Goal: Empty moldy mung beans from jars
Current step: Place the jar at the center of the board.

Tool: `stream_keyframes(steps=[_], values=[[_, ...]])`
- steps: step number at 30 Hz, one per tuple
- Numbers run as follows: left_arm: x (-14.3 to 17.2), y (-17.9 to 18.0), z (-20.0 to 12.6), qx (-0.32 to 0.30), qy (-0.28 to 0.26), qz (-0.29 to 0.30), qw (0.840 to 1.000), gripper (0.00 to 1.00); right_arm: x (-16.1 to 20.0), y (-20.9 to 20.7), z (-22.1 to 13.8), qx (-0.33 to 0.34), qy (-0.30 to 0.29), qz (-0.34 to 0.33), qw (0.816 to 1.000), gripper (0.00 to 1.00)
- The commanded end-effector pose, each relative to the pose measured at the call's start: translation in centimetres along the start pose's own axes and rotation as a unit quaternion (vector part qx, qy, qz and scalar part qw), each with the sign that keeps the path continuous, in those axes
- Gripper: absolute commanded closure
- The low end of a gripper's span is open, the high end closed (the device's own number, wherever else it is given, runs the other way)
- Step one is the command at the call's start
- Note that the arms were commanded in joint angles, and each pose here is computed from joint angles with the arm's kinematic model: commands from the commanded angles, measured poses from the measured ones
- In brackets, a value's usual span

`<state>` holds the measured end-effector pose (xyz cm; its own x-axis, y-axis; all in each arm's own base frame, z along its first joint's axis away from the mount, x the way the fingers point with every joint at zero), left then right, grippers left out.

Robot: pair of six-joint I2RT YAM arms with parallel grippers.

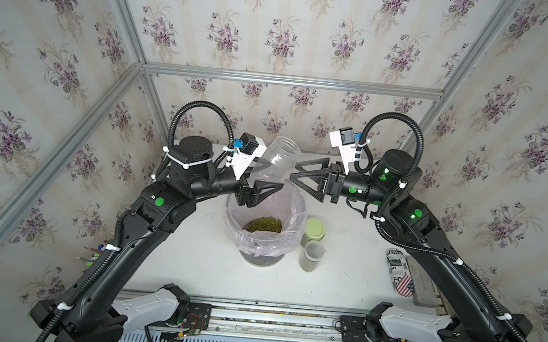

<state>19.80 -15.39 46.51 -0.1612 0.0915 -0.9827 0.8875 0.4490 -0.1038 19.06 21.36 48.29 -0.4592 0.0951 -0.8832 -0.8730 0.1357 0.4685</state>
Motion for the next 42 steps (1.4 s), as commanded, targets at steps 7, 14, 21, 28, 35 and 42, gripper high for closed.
stream_keyframes(steps=[7,14,21,28,35,42], values=[[-1.1,-0.3,0.3,0.040,-0.042,-0.023,0.998,0.66,-1.4,0.6,0.7,0.012,-0.045,-0.037,0.998,0.19],[-1.1,-0.3,0.6,0.053,-0.047,-0.036,0.997,0.65,-1.6,0.8,2.1,-0.008,-0.048,-0.048,0.998,0.19],[-0.9,-0.1,1.1,0.070,-0.051,-0.050,0.995,0.65,-1.7,0.7,3.1,-0.017,-0.053,-0.058,0.997,0.18],[-0.9,-0.2,1.2,0.077,-0.053,-0.056,0.994,0.65,-1.9,0.7,3.4,-0.026,-0.059,-0.063,0.996,0.20],[-1.1,-0.2,1.1,0.081,-0.058,-0.056,0.993,0.63,-1.8,0.6,3.6,-0.034,-0.059,-0.061,0.996,0.28],[-1.1,-0.2,1.1,0.079,-0.060,-0.056,0.994,0.56,-1.7,0.5,3.5,-0.030,-0.060,-0.061,0.996,0.38]])
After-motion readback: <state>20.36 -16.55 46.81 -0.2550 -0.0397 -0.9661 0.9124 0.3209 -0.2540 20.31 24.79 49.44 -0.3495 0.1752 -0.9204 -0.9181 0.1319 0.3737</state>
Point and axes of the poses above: each gripper's point midway between its finger pads, its own z axis out along the fingers, its own y axis along the line the jaws close on, x = y × z, the point moved 10 cm from there along -z, back along the fingers, and after that the axes turned 3 degrees about -z, right-handed, at the moved point
